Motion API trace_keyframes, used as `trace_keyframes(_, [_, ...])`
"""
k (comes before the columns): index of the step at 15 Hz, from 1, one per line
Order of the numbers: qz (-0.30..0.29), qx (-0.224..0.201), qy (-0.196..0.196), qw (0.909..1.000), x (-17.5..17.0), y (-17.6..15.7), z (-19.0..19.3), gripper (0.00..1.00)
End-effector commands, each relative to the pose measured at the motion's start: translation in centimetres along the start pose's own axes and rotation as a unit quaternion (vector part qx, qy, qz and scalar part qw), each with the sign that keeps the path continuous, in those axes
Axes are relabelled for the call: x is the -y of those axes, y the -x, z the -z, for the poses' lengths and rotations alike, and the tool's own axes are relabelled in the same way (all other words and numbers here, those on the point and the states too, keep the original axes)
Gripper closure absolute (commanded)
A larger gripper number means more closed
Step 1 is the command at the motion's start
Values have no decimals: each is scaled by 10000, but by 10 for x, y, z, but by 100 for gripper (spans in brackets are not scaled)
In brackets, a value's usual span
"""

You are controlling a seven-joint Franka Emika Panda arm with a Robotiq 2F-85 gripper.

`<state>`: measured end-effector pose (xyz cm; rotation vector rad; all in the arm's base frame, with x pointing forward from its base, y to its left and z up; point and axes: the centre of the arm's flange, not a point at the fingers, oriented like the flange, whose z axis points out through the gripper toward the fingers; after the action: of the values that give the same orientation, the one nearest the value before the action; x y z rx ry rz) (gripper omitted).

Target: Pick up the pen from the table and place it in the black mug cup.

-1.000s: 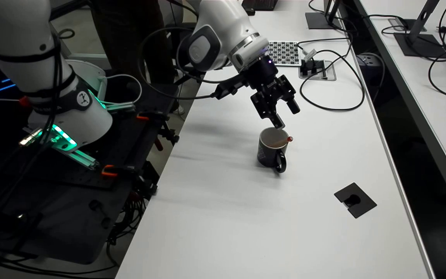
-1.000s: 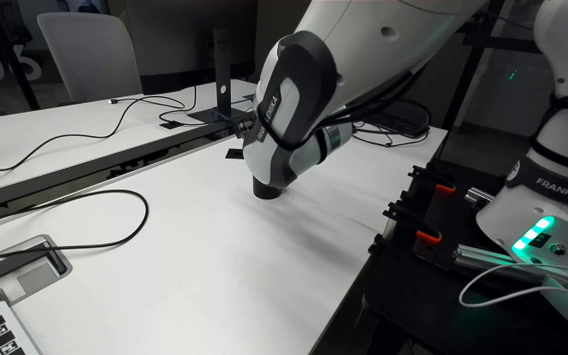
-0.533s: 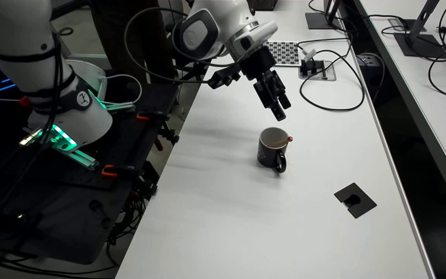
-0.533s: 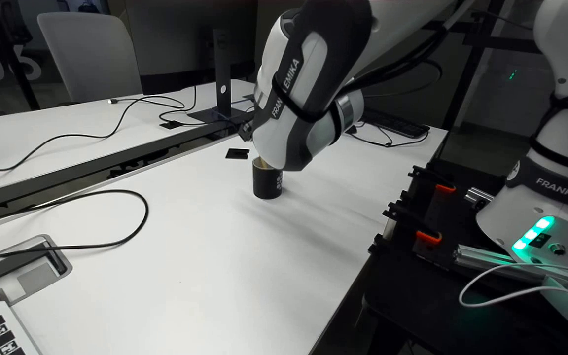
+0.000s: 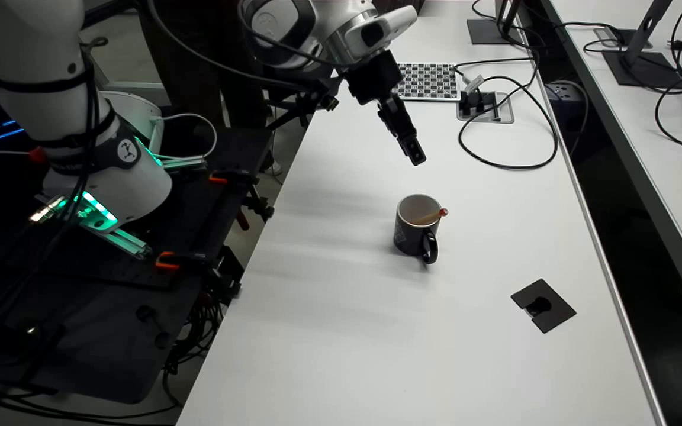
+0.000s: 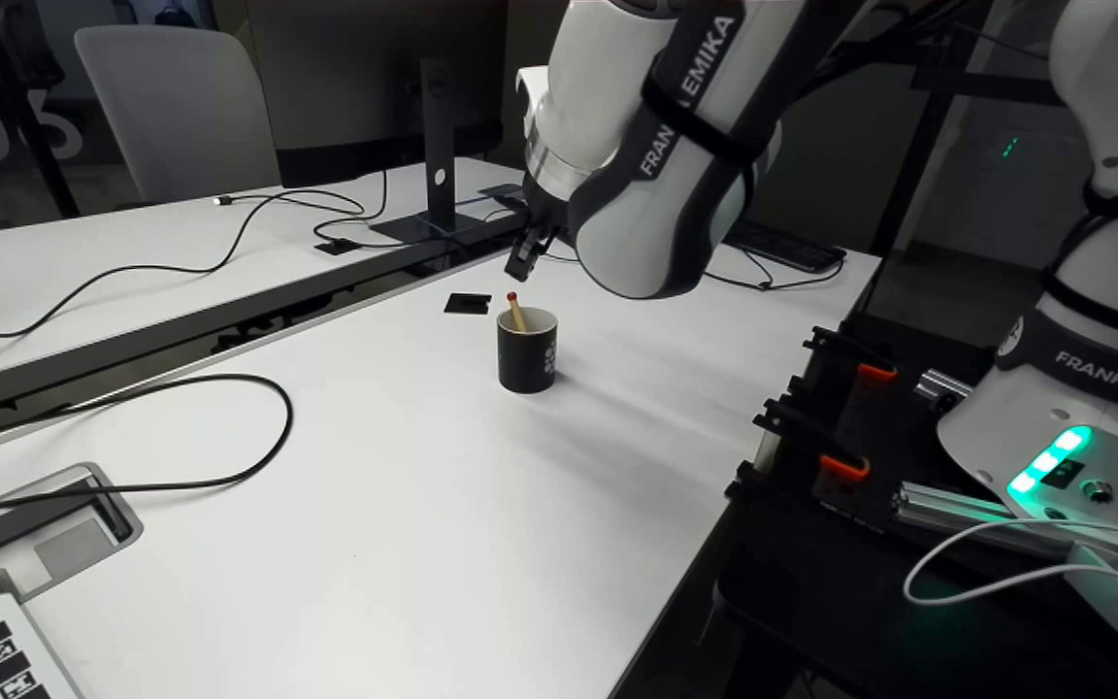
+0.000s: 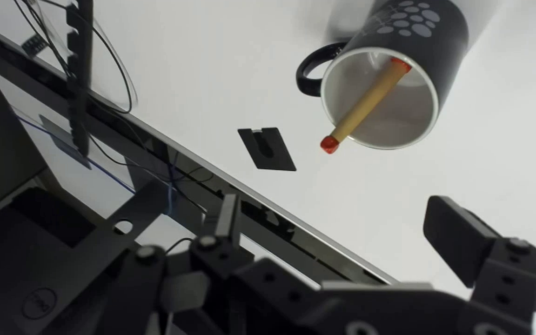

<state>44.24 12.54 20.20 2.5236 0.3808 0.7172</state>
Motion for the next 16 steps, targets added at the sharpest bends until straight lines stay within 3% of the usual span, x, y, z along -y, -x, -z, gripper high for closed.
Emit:
trace_keyframes(1, [786, -228, -590, 9949, -7, 8, 17, 0])
trace_keyframes(7, [1626, -1183, -1348, 9703, -7, 14, 22, 0])
trace_keyframes(9, [1267, -987, -1155, 9802, -11, 8, 23, 0])
trace_keyframes(10, [1386, -907, -1060, 9805, 3, -10, 34, 0])
trace_keyframes(14, [1253, -887, -1097, 9820, -5, -11, 33, 0])
trace_keyframes(16, [1449, -1233, -1557, 9693, -2, -9, 34, 0])
